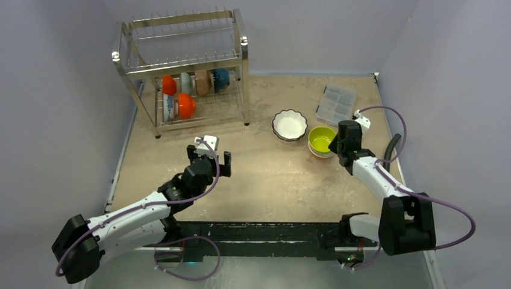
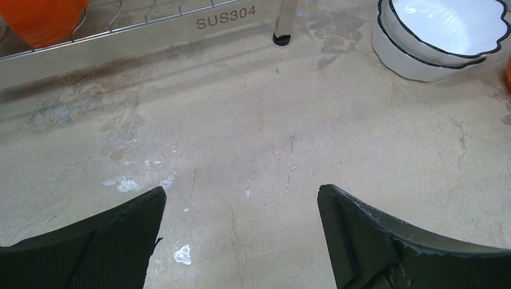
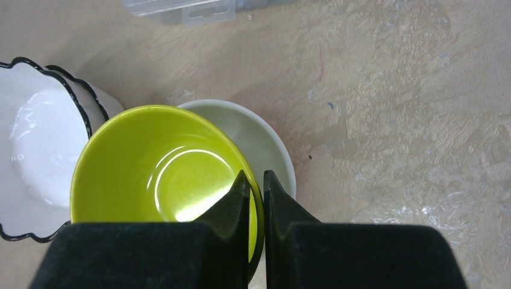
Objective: Unload the bowls from the dish rack
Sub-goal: Place the bowl with the bowl.
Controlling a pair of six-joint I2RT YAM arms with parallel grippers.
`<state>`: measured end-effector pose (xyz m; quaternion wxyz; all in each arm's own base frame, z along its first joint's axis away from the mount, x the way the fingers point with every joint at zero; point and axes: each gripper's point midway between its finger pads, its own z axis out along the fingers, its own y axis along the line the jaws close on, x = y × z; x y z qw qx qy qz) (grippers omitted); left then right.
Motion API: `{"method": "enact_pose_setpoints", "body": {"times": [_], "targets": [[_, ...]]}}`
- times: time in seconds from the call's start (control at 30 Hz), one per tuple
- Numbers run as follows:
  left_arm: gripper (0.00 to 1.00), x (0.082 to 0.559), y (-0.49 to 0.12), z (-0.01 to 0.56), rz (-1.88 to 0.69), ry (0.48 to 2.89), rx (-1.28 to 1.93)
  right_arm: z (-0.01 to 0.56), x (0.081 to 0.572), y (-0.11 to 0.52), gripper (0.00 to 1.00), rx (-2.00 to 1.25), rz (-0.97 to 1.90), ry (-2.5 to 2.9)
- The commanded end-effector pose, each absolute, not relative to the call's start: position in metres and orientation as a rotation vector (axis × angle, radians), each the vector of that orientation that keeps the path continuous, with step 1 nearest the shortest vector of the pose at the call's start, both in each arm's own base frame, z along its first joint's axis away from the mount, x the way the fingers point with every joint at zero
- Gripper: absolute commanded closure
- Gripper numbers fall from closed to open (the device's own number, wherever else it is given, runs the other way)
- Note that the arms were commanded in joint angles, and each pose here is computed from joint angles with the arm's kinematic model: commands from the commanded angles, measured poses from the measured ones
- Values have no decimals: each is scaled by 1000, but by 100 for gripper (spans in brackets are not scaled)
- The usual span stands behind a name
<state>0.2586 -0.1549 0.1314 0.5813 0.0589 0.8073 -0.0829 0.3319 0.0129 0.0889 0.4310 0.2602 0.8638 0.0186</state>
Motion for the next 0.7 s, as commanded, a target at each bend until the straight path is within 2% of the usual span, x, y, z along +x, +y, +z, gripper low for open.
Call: {"method": "enact_pose_setpoints", "body": {"times": [0.0, 0.13, 0.2, 0.53, 0.67], "targets": [[4, 258, -160, 135, -239, 1873, 128, 96, 346, 8, 90, 682, 45, 2081], [4, 259, -161, 135, -246, 1871, 132, 93, 346, 7, 73, 680, 38, 2091], [4, 258, -162, 135, -248, 1872, 134, 92, 345, 8, 68, 675, 39, 2097], [4, 258, -161, 137, -252, 1864, 132, 99, 344, 9, 59, 676, 48, 2103], [4, 258, -161, 138, -258, 1862, 126, 113, 344, 11, 51, 669, 71, 2079]]}}
